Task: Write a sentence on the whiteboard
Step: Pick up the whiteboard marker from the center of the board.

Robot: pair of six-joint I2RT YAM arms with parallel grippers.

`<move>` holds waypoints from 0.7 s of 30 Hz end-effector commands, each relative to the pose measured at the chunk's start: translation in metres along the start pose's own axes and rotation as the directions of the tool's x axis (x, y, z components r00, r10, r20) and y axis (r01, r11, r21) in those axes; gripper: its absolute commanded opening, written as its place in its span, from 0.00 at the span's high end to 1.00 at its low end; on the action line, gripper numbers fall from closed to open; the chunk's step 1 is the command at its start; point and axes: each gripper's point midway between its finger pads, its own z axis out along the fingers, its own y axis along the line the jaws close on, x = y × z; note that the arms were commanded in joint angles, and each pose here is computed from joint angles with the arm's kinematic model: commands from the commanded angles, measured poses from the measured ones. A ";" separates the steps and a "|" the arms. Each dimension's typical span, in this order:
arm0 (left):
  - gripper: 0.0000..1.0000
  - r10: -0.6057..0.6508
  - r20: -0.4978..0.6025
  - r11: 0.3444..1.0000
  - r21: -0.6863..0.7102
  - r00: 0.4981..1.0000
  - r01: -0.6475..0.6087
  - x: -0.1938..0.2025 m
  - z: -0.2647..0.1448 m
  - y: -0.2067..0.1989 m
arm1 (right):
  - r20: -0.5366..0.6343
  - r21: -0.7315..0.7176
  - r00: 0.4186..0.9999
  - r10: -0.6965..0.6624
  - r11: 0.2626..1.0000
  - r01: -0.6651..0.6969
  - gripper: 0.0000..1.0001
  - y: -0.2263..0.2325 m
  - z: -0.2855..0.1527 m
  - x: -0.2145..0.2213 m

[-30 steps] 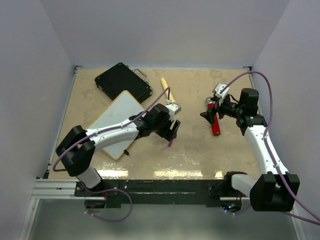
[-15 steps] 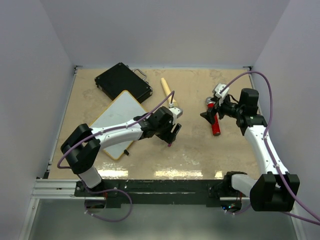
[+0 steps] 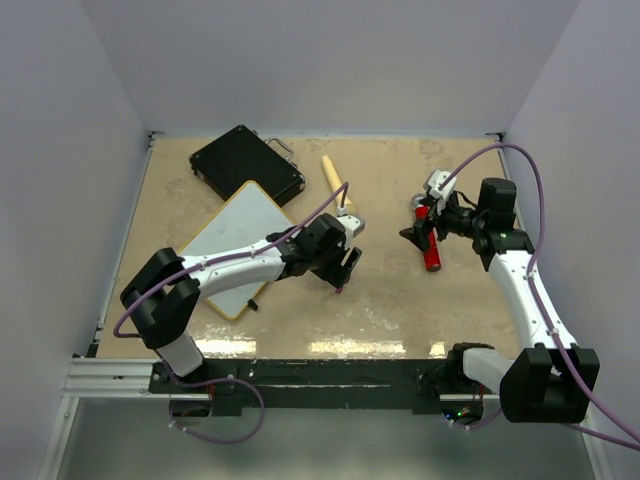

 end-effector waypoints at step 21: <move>0.29 0.033 0.008 0.999 -0.026 0.999 -0.033 -0.004 -0.004 0.004 | 0.014 -0.026 1.000 -0.027 0.999 0.027 0.01 0.001 0.001 -0.005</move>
